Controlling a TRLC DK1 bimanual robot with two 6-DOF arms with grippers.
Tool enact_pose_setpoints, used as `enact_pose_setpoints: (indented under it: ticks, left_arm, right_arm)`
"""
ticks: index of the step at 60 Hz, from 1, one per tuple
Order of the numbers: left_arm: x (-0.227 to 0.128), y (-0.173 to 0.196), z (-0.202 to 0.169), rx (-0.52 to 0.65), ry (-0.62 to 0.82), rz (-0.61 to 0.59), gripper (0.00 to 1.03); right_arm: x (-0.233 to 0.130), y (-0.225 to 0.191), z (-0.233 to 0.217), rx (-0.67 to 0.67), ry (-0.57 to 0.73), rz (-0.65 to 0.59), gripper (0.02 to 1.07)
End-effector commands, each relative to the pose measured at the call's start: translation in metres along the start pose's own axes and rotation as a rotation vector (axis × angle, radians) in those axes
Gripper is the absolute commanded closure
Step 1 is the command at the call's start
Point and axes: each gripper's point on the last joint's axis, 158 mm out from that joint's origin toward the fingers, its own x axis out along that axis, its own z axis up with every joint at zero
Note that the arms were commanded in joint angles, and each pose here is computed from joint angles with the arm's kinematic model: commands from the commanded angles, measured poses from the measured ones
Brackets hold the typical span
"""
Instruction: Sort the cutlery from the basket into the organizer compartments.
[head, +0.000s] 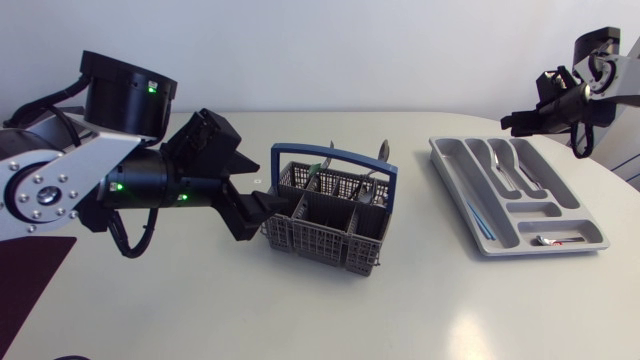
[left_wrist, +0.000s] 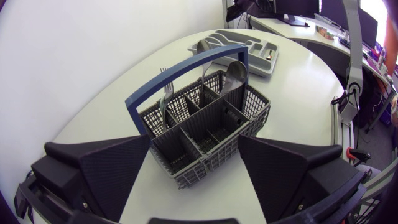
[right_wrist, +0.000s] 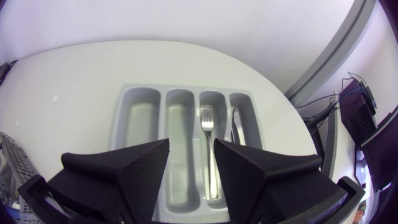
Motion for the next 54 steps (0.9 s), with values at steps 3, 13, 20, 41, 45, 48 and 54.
enact_pose_setpoints:
  ticks: [3,13,20,41,45,48,54]
  left_arm:
    - [0.000,-0.006,-0.013,0.026,0.025,0.001,0.06]
    - [0.002,-0.007,-0.023,0.040,0.038,0.005,0.07]
    - [0.003,-0.007,-0.032,0.054,0.054,0.006,0.09]
    - [0.021,-0.012,-0.062,0.079,0.096,-0.009,0.34]
    - [0.025,-0.014,-0.068,0.089,0.100,-0.013,0.38]
    - [0.029,-0.014,-0.074,0.098,0.104,-0.014,0.42]
    - [0.039,-0.015,-0.091,0.127,0.133,-0.017,0.57]
  right_arm:
    - [-0.018,0.044,-0.015,-0.054,-0.008,0.108,0.50]
    - [-0.035,0.097,-0.026,-0.111,-0.037,0.205,0.50]
    - [-0.041,0.133,-0.035,-0.132,-0.039,0.298,0.50]
    - [-0.052,0.207,-0.056,-0.168,-0.022,0.509,0.54]
    - [-0.051,0.212,-0.058,-0.170,-0.016,0.517,0.54]
    - [-0.047,0.217,-0.061,-0.170,-0.002,0.531,0.54]
    - [-0.045,0.233,-0.065,-0.166,0.019,0.587,0.68]
